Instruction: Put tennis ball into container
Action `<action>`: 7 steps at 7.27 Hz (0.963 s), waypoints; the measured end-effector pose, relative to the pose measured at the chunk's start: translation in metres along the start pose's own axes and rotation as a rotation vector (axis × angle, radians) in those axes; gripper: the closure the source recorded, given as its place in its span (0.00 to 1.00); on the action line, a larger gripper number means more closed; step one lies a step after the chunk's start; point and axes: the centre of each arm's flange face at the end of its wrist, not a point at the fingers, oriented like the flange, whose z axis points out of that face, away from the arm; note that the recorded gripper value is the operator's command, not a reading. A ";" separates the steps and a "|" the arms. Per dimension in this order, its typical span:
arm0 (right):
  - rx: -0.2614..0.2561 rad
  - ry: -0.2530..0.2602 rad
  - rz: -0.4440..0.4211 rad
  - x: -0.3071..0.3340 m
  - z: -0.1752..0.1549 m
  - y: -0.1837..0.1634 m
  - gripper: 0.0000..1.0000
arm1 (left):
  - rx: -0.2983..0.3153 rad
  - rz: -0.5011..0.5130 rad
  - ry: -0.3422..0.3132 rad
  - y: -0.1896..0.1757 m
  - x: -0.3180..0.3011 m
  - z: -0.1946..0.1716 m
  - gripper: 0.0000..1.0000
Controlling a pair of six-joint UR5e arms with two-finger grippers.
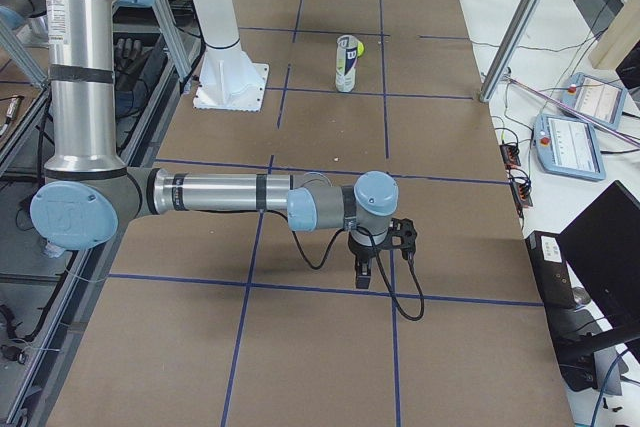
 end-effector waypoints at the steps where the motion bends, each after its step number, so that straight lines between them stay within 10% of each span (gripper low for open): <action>1: 0.000 0.000 0.000 0.000 0.000 0.000 0.00 | -0.005 -0.028 0.022 0.007 0.077 0.005 0.00; 7: 0.000 0.000 0.000 0.000 0.000 0.000 0.00 | -0.034 -0.073 0.002 0.008 0.352 0.105 0.00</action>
